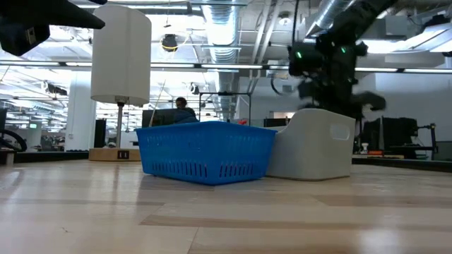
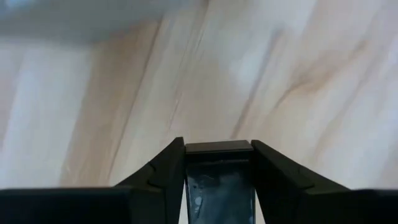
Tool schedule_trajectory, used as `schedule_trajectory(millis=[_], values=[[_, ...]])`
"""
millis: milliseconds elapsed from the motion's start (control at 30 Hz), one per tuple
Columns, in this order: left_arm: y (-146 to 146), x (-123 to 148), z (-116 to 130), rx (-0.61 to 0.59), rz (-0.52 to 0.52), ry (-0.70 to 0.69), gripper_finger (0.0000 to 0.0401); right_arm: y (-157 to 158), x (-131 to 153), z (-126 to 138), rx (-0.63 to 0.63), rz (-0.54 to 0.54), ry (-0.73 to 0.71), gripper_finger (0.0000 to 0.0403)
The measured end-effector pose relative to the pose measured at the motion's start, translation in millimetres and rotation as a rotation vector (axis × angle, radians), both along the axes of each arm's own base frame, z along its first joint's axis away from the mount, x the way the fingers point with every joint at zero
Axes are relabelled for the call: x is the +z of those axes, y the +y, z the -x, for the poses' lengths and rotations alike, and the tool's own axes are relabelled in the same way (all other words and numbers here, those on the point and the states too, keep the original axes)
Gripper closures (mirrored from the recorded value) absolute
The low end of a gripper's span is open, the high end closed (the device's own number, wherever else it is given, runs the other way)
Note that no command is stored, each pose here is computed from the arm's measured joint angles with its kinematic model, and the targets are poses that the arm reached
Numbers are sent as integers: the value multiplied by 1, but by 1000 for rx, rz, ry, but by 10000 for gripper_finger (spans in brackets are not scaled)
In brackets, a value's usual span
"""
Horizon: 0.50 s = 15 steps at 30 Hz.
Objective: Pick & Place Office items
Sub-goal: Put the black digital timer into the blue bin
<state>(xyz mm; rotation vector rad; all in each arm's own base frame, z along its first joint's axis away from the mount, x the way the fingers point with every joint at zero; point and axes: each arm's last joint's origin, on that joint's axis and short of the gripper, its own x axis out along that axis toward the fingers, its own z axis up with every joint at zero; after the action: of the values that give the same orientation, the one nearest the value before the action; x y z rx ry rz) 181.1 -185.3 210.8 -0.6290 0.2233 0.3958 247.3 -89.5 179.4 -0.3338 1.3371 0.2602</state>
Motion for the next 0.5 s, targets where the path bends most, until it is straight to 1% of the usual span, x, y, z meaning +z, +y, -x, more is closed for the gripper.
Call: schedule_trajectory(millis=[200,367,433,500], values=[[-1,-1,0,-18,9,14,279,13,49,-25,17,19,-62,260],[-1,-1,1,-37,-8,32,279,34,92,-41,23,11,-138,259],[-1,-1,1,-44,-12,38,279,46,106,-47,23,-1,-183,259],[-1,-2,1,-50,-11,43,279,59,118,-52,18,-37,-230,259]])
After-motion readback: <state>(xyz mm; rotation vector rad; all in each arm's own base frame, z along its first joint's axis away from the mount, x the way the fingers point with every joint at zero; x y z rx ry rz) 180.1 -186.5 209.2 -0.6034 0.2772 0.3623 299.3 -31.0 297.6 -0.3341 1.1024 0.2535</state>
